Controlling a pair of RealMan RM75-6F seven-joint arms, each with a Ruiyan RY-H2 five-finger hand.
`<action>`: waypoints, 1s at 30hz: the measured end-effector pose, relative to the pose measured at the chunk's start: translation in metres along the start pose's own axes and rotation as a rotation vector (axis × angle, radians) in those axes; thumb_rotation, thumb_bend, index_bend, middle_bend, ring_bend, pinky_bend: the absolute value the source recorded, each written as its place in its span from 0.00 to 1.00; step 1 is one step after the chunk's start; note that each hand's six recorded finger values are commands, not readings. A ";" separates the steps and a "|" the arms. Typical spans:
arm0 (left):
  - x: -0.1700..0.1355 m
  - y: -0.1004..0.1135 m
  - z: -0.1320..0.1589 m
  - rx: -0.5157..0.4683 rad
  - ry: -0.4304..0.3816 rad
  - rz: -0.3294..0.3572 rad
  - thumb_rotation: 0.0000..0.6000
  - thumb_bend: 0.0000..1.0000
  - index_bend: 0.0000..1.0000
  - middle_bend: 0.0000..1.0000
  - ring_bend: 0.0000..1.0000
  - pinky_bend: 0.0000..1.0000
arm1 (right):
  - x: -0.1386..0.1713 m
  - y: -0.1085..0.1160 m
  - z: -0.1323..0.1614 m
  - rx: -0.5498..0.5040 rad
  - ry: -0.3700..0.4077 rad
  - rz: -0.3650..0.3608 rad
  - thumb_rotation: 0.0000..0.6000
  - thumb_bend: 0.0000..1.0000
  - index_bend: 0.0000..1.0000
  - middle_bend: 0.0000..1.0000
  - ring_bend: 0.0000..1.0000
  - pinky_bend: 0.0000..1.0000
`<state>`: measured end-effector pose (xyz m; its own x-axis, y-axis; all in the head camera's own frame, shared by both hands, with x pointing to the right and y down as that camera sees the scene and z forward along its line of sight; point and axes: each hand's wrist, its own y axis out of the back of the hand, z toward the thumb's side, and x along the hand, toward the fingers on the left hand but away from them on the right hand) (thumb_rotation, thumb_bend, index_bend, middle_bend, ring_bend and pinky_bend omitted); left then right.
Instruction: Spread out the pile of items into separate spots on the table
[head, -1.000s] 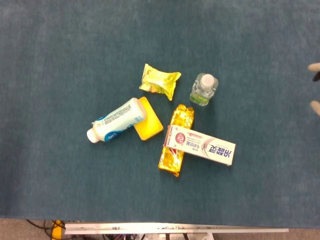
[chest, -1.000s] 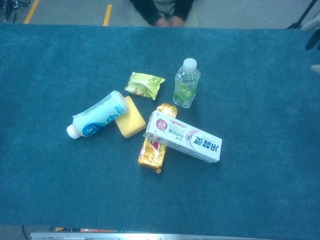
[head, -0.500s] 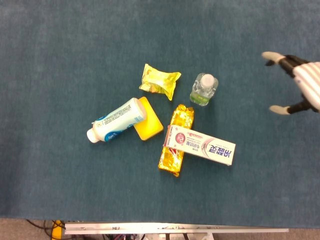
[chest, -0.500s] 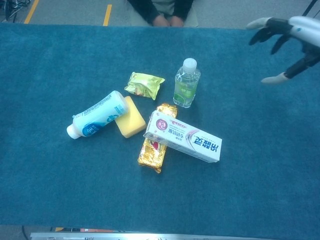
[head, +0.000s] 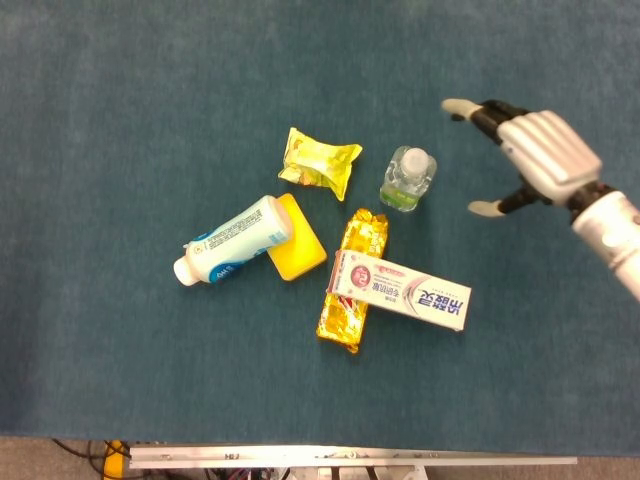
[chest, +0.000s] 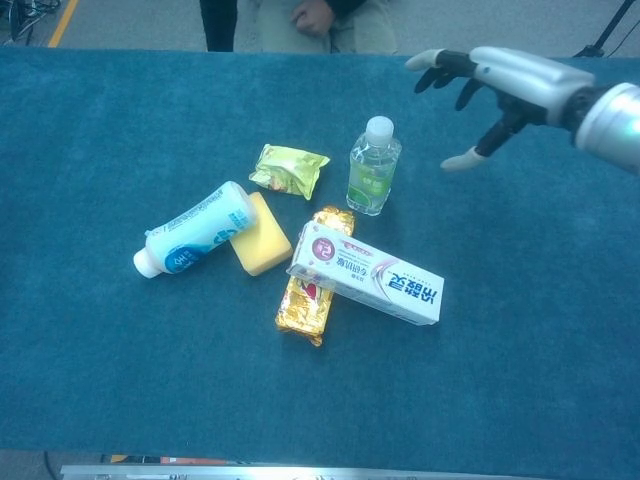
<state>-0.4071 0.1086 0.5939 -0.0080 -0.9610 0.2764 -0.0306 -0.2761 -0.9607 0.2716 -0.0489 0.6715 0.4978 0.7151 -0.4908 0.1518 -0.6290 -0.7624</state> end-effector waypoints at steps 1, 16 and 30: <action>0.000 0.000 -0.001 -0.001 0.001 -0.001 1.00 0.37 0.33 0.20 0.13 0.24 | -0.004 -0.002 0.001 0.002 0.001 0.004 1.00 0.00 0.04 0.21 0.16 0.30; -0.005 -0.005 -0.014 -0.006 0.031 -0.019 1.00 0.37 0.33 0.20 0.13 0.24 | -0.045 -0.036 0.014 0.042 -0.004 0.058 1.00 0.00 0.04 0.21 0.16 0.30; -0.009 -0.001 -0.018 -0.007 0.037 -0.015 1.00 0.37 0.33 0.21 0.13 0.24 | -0.060 -0.053 0.022 0.011 0.007 0.035 1.00 0.00 0.23 0.31 0.25 0.42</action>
<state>-0.4245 0.1182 0.5931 -0.0442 -0.9555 0.2915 -0.0378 -0.2900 -0.9563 0.2148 -0.0515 0.7321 0.5084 0.6904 -0.5147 0.1245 -0.6503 -0.7494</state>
